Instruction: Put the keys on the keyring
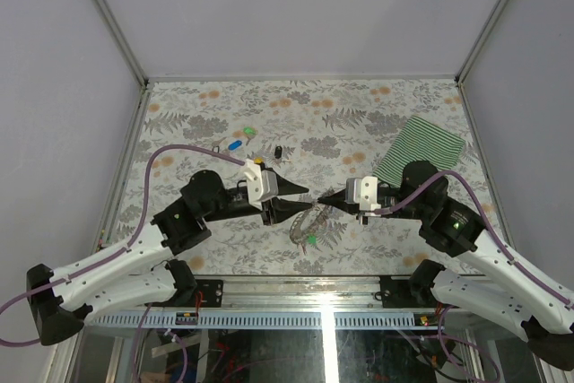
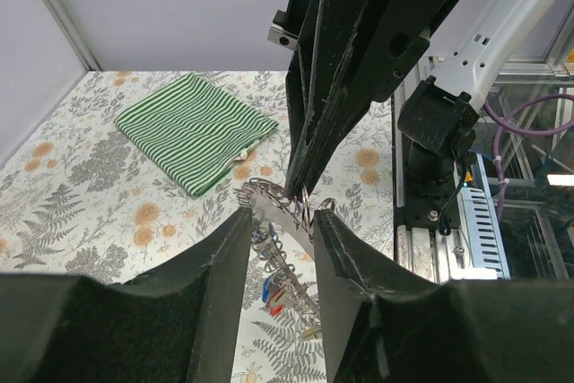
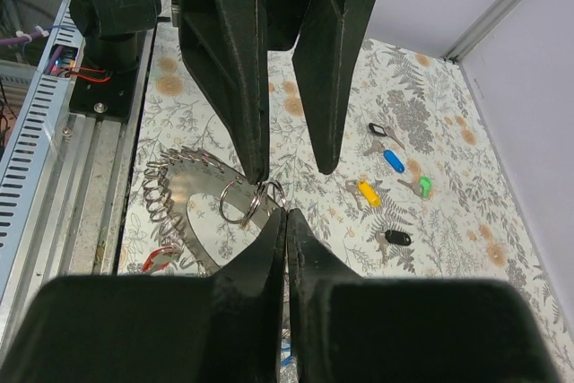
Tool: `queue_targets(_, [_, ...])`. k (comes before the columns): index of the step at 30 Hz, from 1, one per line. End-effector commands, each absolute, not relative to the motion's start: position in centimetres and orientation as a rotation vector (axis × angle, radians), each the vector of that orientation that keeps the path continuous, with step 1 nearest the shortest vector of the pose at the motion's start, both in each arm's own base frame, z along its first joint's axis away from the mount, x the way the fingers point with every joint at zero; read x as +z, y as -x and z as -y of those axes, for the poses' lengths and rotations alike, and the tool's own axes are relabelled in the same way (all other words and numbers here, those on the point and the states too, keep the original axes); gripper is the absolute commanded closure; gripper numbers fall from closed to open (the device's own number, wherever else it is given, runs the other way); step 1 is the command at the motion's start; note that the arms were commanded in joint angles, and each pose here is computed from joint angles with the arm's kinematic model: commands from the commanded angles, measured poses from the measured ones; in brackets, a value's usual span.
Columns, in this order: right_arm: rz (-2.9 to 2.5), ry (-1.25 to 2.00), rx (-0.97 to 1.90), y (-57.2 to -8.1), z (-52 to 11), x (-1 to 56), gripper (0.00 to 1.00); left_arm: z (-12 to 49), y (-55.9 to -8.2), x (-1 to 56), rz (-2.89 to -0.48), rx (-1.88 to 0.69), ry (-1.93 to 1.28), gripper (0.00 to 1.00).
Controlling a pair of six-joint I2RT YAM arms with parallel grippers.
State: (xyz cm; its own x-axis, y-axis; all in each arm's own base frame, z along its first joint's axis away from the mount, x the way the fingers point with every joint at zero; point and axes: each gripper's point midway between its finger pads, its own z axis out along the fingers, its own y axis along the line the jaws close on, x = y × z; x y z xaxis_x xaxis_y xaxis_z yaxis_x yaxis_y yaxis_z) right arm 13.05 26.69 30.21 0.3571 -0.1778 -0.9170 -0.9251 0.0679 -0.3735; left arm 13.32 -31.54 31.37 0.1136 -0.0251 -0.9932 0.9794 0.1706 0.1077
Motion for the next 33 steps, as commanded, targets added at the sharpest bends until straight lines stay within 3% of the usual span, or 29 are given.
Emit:
queue_targets(1, [-0.938, 1.343, 0.754, -12.8, -26.8, 34.9, 1.0, 31.7, -13.7, 34.8, -1.102, -1.024, -1.037, 0.67])
queue_targets(17, [-0.952, 1.348, 0.764, -12.8, -26.9, 34.6, 1.0, 31.5, -14.0, 36.6, -1.077, -1.016, -0.999, 0.67])
queue_targets(33, [-0.952, 1.343, 0.775, -12.7, -27.0, 34.8, 1.0, 32.4, -14.3, 34.5, -1.135, -1.016, -1.055, 0.67])
